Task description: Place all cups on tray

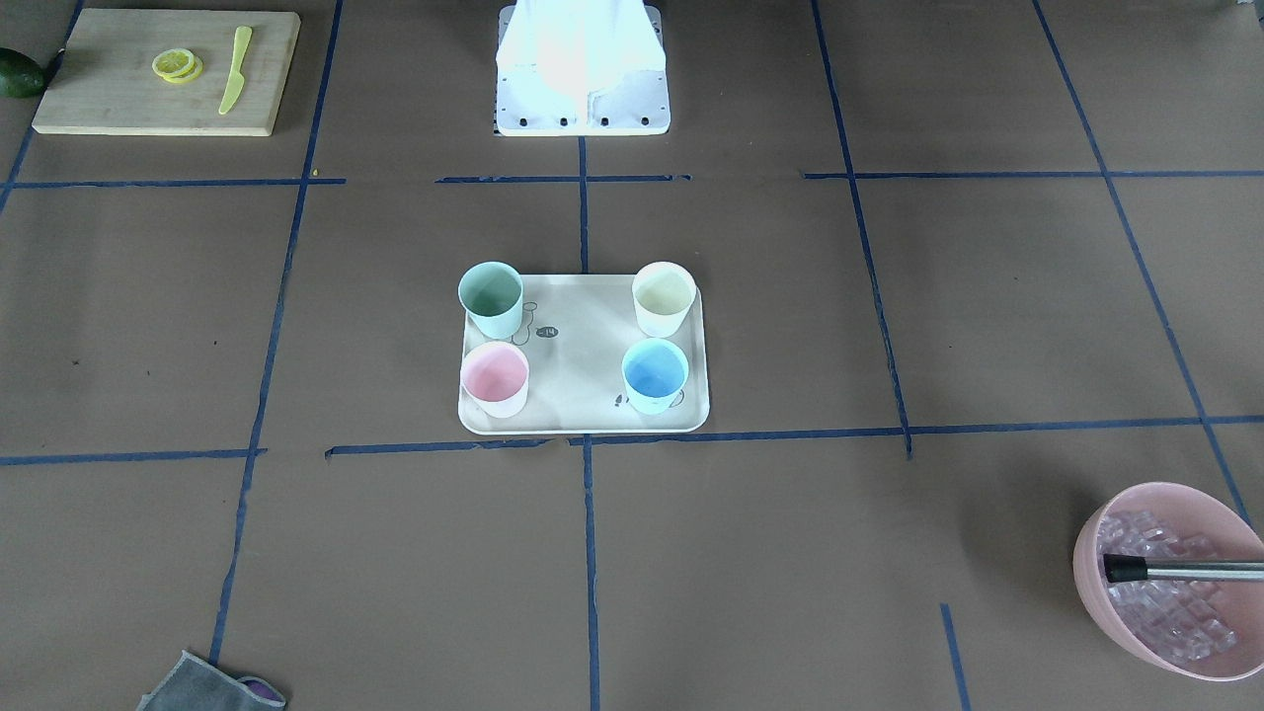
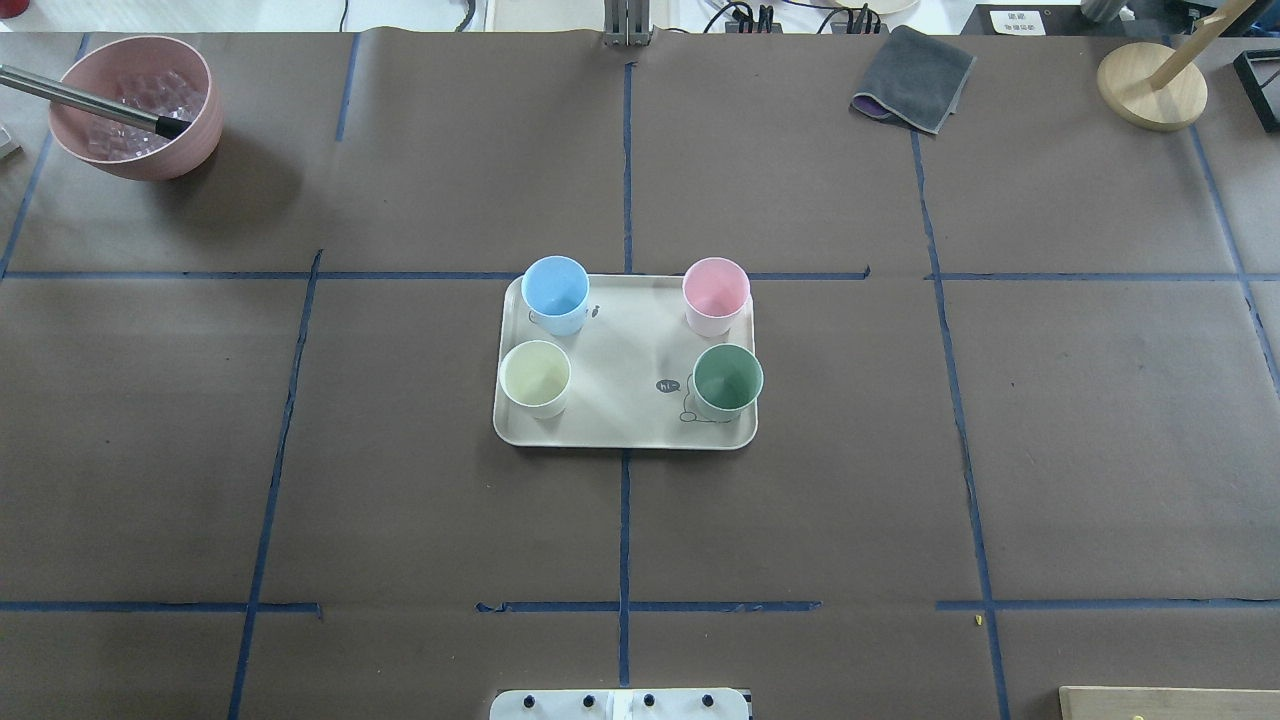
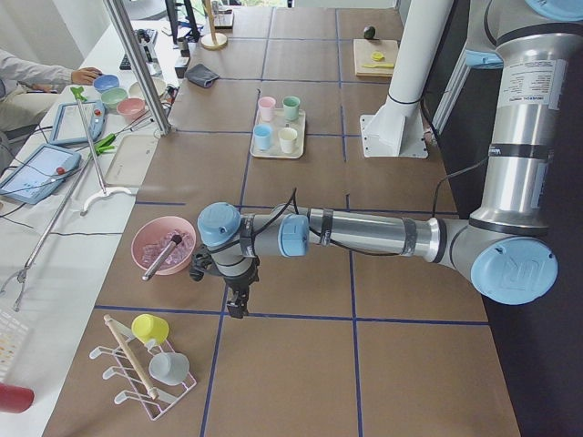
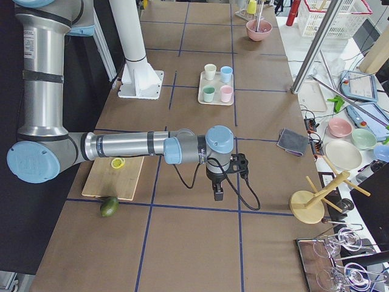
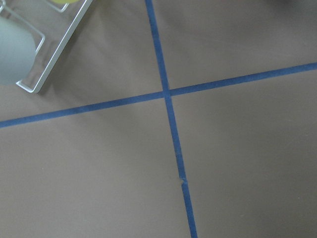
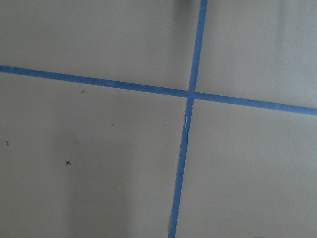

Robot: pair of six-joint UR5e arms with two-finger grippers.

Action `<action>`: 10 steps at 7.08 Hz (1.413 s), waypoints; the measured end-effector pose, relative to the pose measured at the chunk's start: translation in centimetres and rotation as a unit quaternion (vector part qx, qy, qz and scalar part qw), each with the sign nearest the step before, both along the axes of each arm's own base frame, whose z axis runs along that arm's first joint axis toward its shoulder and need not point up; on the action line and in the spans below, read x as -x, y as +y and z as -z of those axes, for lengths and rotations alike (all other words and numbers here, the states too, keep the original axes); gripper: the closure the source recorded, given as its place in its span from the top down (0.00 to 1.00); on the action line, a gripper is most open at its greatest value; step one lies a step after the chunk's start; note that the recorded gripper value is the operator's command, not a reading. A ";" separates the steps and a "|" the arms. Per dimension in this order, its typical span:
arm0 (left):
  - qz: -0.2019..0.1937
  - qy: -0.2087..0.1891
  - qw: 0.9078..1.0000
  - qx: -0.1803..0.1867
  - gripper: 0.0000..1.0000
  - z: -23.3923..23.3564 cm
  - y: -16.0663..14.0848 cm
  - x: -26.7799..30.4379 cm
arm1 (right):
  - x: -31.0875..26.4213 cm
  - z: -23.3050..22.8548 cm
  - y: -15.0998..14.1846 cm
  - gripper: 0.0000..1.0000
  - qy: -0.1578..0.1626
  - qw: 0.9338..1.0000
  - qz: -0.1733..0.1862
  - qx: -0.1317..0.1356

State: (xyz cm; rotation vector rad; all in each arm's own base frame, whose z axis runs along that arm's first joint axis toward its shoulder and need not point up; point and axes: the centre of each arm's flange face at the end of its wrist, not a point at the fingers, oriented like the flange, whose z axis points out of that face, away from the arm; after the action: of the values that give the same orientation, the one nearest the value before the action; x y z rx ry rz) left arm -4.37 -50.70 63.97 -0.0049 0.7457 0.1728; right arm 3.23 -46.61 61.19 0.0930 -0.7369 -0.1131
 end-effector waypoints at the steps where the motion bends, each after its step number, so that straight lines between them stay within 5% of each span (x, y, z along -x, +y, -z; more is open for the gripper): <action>1: 0.001 -0.001 1.000 0.001 1.00 -0.1 0.2 0.2 | 0.1 0.0 0.0 1.00 0.000 1.000 0.001 0.000; 10: -0.006 -0.003 1.000 -0.007 1.00 0.5 -0.1 -0.3 | 0.5 -1.0 0.1 1.00 -0.001 1.000 0.006 0.008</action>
State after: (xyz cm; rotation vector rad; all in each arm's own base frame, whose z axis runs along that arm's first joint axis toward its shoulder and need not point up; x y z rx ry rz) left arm -4.05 -50.80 63.47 0.0041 0.7377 0.1888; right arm 2.70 -46.53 62.18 0.0726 -0.7398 -0.1183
